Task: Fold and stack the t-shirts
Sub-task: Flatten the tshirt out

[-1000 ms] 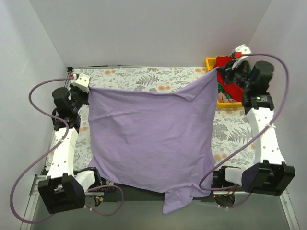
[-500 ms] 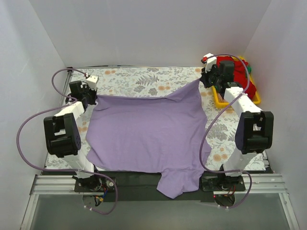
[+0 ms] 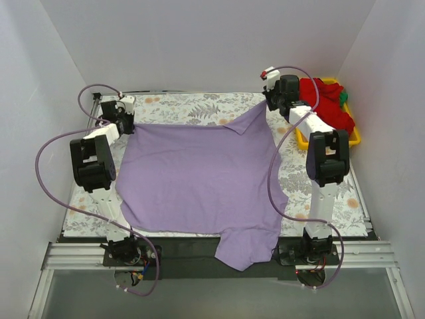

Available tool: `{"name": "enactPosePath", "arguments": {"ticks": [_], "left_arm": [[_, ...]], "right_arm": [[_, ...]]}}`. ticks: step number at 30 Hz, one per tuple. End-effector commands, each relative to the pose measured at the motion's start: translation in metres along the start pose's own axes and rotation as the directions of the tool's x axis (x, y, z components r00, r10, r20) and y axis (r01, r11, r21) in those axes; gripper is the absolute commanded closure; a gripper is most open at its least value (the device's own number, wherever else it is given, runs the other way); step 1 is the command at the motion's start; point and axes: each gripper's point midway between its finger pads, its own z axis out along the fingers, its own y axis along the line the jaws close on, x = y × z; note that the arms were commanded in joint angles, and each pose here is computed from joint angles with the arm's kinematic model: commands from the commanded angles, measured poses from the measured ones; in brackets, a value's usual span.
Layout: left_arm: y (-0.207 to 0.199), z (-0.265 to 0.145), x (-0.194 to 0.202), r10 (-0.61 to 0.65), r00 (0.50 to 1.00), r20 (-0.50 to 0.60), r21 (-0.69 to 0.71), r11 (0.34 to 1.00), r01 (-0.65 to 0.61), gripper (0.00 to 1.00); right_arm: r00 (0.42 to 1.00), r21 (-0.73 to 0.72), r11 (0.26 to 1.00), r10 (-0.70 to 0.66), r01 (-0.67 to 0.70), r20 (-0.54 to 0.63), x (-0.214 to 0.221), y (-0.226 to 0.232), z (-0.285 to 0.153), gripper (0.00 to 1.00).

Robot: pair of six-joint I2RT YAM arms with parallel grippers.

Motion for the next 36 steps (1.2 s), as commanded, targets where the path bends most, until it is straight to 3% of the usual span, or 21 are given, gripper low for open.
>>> {"name": "enactPosePath", "arguments": {"ticks": [1,6,12,14,15,16,18,19,21,22,23,24,26,27,28,29,30,32,34,36], "left_arm": [[0.013,0.009,-0.011,-0.03,1.0,-0.005,-0.039,0.999,0.029,1.0],[0.026,0.037,-0.005,-0.079,0.996,-0.038,-0.067,0.995,0.077,1.0],[0.037,0.069,0.005,-0.136,0.988,-0.079,-0.104,0.986,0.128,1.0],[0.043,0.074,-0.008,-0.159,0.986,-0.054,-0.117,0.981,0.152,1.0],[0.045,0.077,-0.006,-0.171,0.984,-0.059,-0.126,0.979,0.162,0.96],[0.047,0.078,-0.014,-0.175,0.984,-0.042,-0.13,0.977,0.168,0.89],[0.05,0.074,-0.024,-0.201,0.979,-0.027,-0.141,0.97,0.196,0.62],[0.051,0.071,-0.029,-0.209,0.978,-0.018,-0.141,0.969,0.205,0.56],[0.049,0.052,-0.05,-0.224,0.975,0.004,-0.103,0.969,0.223,0.45],[0.043,0.044,-0.057,-0.23,0.973,0.007,-0.053,0.972,0.23,0.43],[0.043,0.034,-0.065,-0.233,0.972,0.009,-0.038,0.972,0.234,0.42],[0.037,0.017,-0.068,-0.243,0.97,-0.023,-0.015,0.97,0.243,0.42],[0.023,-0.005,-0.069,-0.244,0.968,-0.062,0.085,0.965,0.249,0.42],[0.008,-0.026,-0.06,-0.249,0.96,-0.127,0.129,0.956,0.264,0.42],[-0.005,-0.038,-0.057,-0.209,0.967,-0.143,0.207,0.95,0.236,0.42],[-0.014,-0.05,-0.047,-0.195,0.965,-0.175,0.255,0.938,0.236,0.29],[-0.032,-0.072,-0.03,-0.178,0.953,-0.244,0.298,0.922,0.249,0.21],[-0.05,-0.105,-0.022,-0.089,0.968,-0.236,0.391,0.903,0.178,0.2],[-0.07,-0.128,0.016,-0.027,0.954,-0.299,0.44,0.883,0.163,0.19],[-0.079,-0.155,0.027,0.019,0.958,-0.287,0.458,0.881,0.12,0.19]], "right_arm": [[0.998,0.119,0.992,-0.039,0.032,0.051,-0.027,-0.026,0.018,0.99],[0.995,0.188,0.978,-0.099,0.092,0.027,-0.021,-0.033,0.058,0.99],[0.979,0.281,0.947,-0.184,0.153,0.086,-0.05,-0.05,0.09,0.99],[0.97,0.304,0.937,-0.216,0.173,0.114,-0.061,-0.052,0.095,0.99],[0.965,0.317,0.931,-0.23,0.181,0.125,-0.064,-0.053,0.097,0.99],[0.959,0.325,0.924,-0.253,0.2,0.128,-0.068,-0.051,0.097,0.82],[0.95,0.339,0.916,-0.275,0.212,0.147,-0.082,-0.05,0.092,0.6],[0.949,0.348,0.913,-0.278,0.213,0.148,-0.086,-0.051,0.087,0.42],[0.943,0.34,0.914,-0.291,0.223,0.162,-0.107,-0.051,0.064,0.31],[0.947,0.308,0.919,-0.295,0.244,0.13,-0.094,-0.044,0.061,0.25],[0.948,0.289,0.922,-0.299,0.258,0.107,-0.091,-0.04,0.052,0.23],[0.944,0.296,0.921,-0.304,0.255,0.13,-0.113,-0.042,0.023,0.21],[0.958,0.189,0.943,-0.284,0.273,0.036,-0.08,-0.023,0.008,0.15],[0.957,0.166,0.947,-0.286,0.275,0.046,-0.094,-0.02,-0.018,0.14],[0.957,0.09,0.955,-0.287,0.284,0.033,-0.087,-0.005,-0.026,0.02],[0.958,0.011,0.96,-0.278,0.279,-0.064,-0.06,0.007,-0.038,0.02],[0.961,-0.041,0.963,-0.269,0.266,-0.065,-0.063,0.017,-0.056,0.02],[0.953,-0.212,0.949,-0.266,0.232,-0.147,-0.035,0.048,-0.085,0.02],[0.949,-0.315,0.93,-0.256,0.19,-0.184,-0.019,0.071,-0.104,0.02],[0.933,-0.4,0.906,-0.254,0.137,-0.256,0.012,0.094,-0.131,0.02]]}}
